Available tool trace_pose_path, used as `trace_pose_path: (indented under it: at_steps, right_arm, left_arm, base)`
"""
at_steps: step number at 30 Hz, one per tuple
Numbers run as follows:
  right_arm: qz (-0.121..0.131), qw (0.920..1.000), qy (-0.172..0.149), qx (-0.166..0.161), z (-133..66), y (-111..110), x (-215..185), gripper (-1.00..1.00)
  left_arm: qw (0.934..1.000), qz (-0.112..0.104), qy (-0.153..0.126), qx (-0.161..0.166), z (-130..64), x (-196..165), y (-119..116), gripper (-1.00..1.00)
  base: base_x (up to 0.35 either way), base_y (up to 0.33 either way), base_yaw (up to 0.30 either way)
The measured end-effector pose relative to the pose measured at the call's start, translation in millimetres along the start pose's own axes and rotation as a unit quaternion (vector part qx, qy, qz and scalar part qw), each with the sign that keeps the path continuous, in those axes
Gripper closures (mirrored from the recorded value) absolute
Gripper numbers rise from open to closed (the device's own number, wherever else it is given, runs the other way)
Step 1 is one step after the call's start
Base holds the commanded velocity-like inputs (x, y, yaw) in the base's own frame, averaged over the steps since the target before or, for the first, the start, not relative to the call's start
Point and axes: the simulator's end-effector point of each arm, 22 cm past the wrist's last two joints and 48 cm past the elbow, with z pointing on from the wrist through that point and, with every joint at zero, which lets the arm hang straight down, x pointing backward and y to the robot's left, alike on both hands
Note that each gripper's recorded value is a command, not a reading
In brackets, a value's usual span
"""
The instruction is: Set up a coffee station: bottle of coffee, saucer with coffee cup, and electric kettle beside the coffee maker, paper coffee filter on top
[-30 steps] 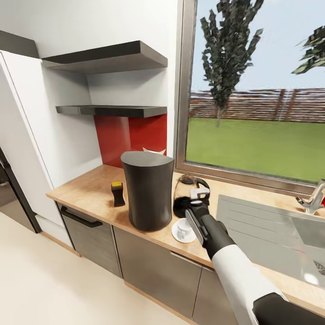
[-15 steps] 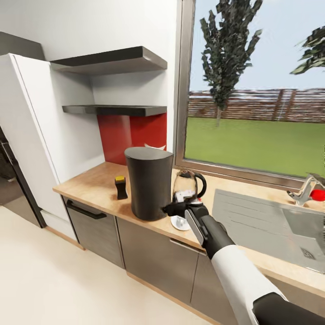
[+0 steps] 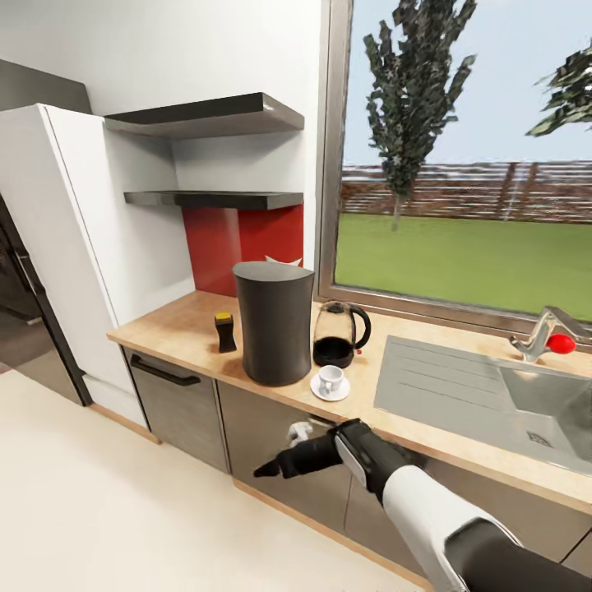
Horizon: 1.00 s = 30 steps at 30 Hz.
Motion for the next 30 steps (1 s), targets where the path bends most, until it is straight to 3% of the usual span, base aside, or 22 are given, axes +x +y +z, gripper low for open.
trace_pose_path:
  at_steps: [2,3,7,10,12,13,14,15,17,18,21,25,30]
  right_arm:
    - [0.016,0.9997,0.016,-0.004,10.8,-16,43,-1.0]
    - [0.04,0.9982,0.044,0.005,15.1,-30,82,-1.0]
    - [0.058,0.9965,0.057,0.017,27.1,-41,140,-1.0]
    - [0.087,0.9921,0.082,0.038,39.1,-45,203,-1.0]
    - [0.108,0.9861,0.104,0.072,44.9,-53,268,-1.0]
    - [0.127,0.9745,0.117,0.143,23.3,-91,329,-1.0]
    - [0.155,0.9546,0.162,0.195,-18.3,-121,404,-1.0]
    - [0.152,0.9532,0.156,0.209,-20.0,-126,407,-1.0]
    - [0.163,0.9291,0.189,0.273,-46.9,-143,462,-1.0]
    - [0.165,0.9237,0.193,0.287,-51.6,-146,469,-1.0]
    - [0.169,0.892,0.208,0.364,-78.3,-168,491,-1.0]
    - [0.241,0.8603,0.203,0.401,-99.1,-173,513,-1.0]
    - [0.311,0.8302,0.263,0.38,-107.0,-138,566,-1.0]
  left_arm:
    - [1.0,0.001,0.0,0.002,0.0,0,-2,-1.0]
    - [1.0,0.001,0.0,0.002,0.1,0,-2,-1.0]
    - [1.0,0.003,0.0,0.003,0.0,0,-4,-1.0]
    - [1.0,0.003,0.0,0.003,-0.1,1,-4,-1.0]
    - [1.0,0.004,-0.002,0.003,0.0,0,-4,-1.0]
    - [1.0,0.003,-0.002,0.002,-0.2,0,-3,-1.0]
    - [1.0,0.003,-0.001,0.001,-0.3,1,-1,-1.0]
    - [1.0,0.003,0.0,0.0,-0.3,2,0,-1.0]
    - [1.0,0.003,0.001,0.001,-0.3,2,-1,-1.0]
    - [1.0,0.003,0.001,0.001,-0.3,2,-2,-1.0]
    - [1.0,0.003,0.002,0.002,-0.3,3,-4,-1.0]
    - [1.0,0.002,0.003,0.004,-0.2,4,-6,-1.0]
    - [1.0,0.002,0.004,0.003,-0.2,3,-6,-1.0]
  base:
    - [-0.002,0.0,0.0]
    - [0.0,0.0,0.0]
    - [0.0,0.0,0.0]
    - [0.0,0.0,0.0]
    - [0.0,0.0,0.0]
    - [0.0,0.0,0.0]
    - [0.0,0.0,0.0]
    - [0.0,0.0,0.0]
    - [0.0,0.0,0.0]
    - [0.0,0.0,0.0]
    - [0.0,0.0,0.0]
    - [0.0,0.0,0.0]
    - [0.0,0.0,0.0]
